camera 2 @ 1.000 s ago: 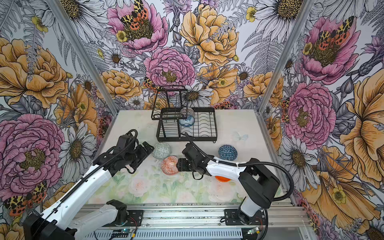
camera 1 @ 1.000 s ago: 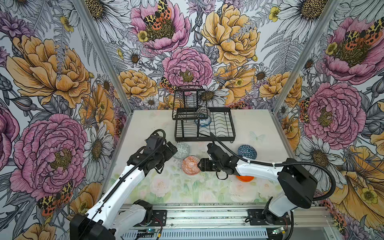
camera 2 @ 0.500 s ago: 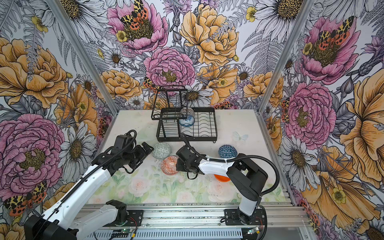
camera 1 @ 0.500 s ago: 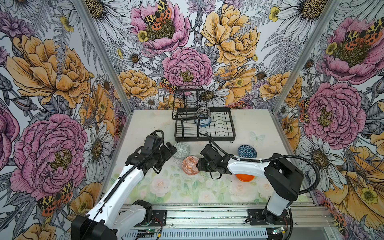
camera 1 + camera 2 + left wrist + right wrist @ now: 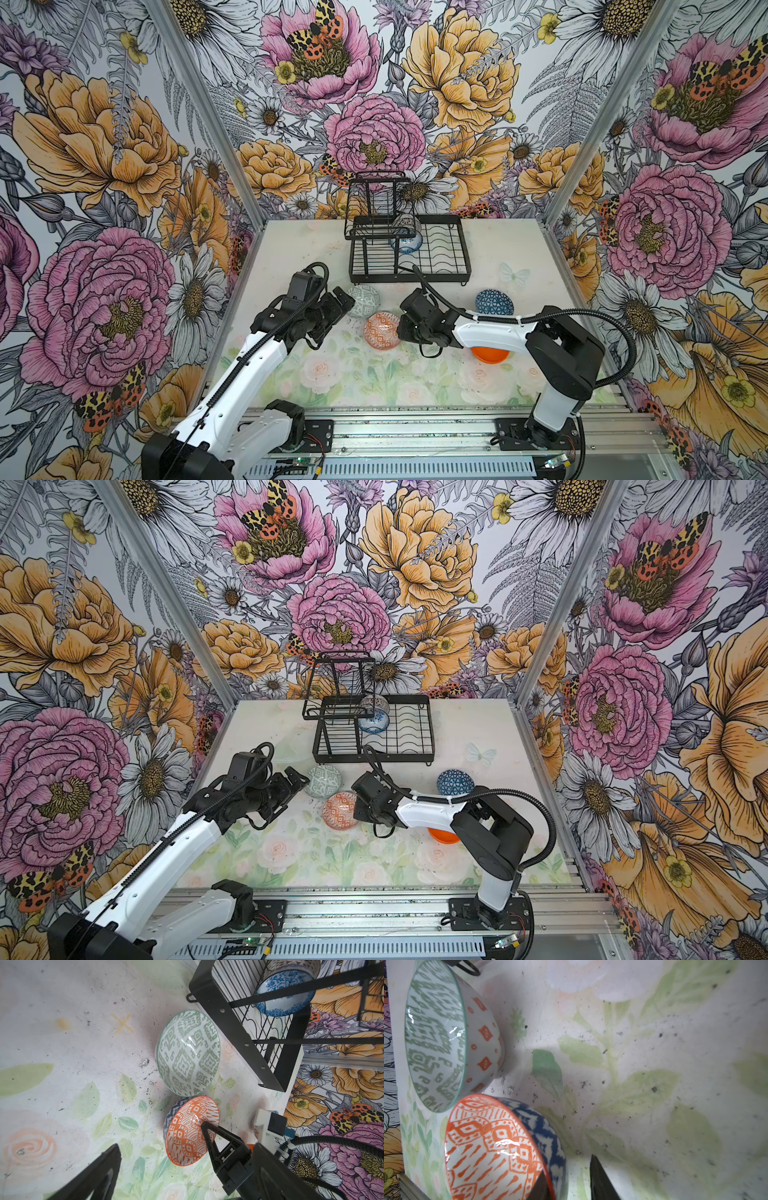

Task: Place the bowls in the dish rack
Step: 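Lower the right gripper onto the blue-ikat orange-lined bowl and grasp its rim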

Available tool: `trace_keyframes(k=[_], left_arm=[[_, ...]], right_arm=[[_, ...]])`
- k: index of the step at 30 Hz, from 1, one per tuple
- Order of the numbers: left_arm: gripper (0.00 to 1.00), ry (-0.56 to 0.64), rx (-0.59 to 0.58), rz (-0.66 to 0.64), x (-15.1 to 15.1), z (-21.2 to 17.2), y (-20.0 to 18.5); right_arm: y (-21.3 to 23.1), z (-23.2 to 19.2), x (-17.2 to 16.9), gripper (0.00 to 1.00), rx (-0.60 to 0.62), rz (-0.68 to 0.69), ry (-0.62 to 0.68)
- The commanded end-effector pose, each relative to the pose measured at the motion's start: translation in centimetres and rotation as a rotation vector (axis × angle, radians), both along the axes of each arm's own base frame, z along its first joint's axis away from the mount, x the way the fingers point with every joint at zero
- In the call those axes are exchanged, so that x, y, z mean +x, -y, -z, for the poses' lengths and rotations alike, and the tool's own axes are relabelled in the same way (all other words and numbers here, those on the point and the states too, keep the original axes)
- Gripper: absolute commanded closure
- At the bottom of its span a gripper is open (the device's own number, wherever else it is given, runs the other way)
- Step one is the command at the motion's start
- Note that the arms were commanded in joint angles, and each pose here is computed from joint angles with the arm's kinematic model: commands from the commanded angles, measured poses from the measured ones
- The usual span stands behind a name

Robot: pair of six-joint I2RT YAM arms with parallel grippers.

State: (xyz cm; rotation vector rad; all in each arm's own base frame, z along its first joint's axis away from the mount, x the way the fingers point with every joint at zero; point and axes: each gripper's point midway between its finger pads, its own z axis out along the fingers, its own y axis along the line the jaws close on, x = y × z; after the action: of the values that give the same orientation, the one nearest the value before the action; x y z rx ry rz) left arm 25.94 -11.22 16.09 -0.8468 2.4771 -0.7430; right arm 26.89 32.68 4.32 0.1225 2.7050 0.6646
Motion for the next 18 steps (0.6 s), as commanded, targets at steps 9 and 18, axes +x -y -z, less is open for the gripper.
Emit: trace_keyframes(k=[9,18], left_arm=[[0.01,0.018,0.004,0.002,0.0,0.3,-0.3],[0.01,0.018,-0.007,-0.019,0.5,0.7,-0.3]], right_arm=[[0.0,-2.6,2.0,0.86,0.022,-0.001,0.038],[0.3,-3.1,2.7,1.00,0.025,-0.012,0.044]])
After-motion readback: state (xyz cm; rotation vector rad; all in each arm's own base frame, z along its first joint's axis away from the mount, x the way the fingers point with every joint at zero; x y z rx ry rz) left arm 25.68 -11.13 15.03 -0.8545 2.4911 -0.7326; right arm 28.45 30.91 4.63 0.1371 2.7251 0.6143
